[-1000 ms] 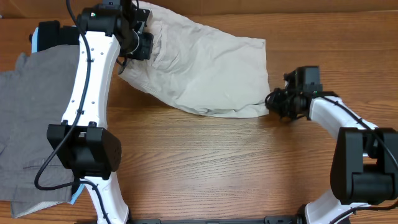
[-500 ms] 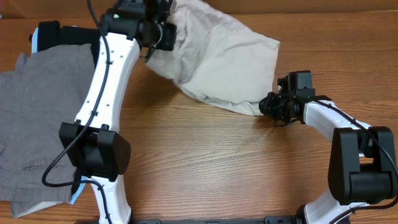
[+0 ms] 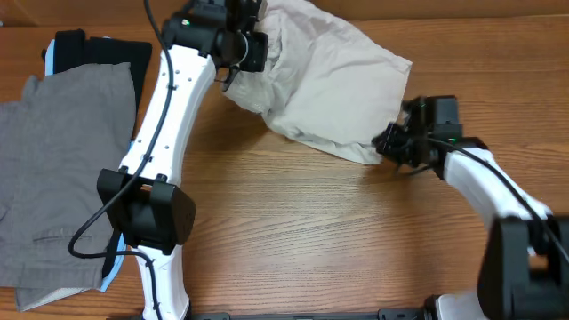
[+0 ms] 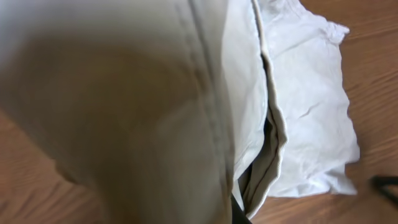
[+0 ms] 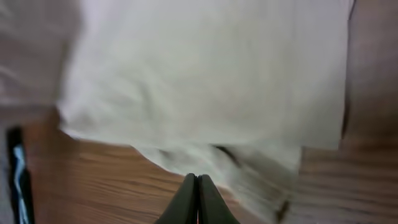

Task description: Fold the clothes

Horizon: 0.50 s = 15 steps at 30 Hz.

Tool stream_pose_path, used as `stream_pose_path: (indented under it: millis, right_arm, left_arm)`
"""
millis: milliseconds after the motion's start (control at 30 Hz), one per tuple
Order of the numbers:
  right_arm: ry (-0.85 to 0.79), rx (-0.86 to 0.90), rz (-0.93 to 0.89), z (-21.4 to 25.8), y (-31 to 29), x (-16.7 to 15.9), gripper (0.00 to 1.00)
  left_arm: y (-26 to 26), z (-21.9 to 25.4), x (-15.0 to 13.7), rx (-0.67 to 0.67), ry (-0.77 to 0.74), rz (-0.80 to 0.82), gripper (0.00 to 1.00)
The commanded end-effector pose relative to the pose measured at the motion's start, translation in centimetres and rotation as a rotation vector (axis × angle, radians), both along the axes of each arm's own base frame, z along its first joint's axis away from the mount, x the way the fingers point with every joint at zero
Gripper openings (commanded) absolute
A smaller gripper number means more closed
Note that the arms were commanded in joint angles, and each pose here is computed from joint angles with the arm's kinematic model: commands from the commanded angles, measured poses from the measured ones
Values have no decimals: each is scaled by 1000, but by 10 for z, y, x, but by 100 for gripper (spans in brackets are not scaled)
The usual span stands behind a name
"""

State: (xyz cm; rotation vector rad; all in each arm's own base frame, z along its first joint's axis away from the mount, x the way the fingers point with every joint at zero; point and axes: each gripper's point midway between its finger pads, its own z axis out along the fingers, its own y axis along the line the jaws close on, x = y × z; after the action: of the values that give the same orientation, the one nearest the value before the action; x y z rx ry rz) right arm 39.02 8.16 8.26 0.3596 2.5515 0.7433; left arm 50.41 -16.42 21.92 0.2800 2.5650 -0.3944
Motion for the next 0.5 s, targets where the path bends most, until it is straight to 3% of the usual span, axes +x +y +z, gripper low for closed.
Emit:
stream_pose_path:
  millis: [0, 467]
  right_arm:
    - [-119, -82, -74, 33, -20, 21, 4]
    - [56, -170, -46, -65, -29, 23, 4]
  left_arm:
    - [4, 28, -1, -27, -40, 22, 4]
    - [31, -7, -65, 67, 260, 15, 4]
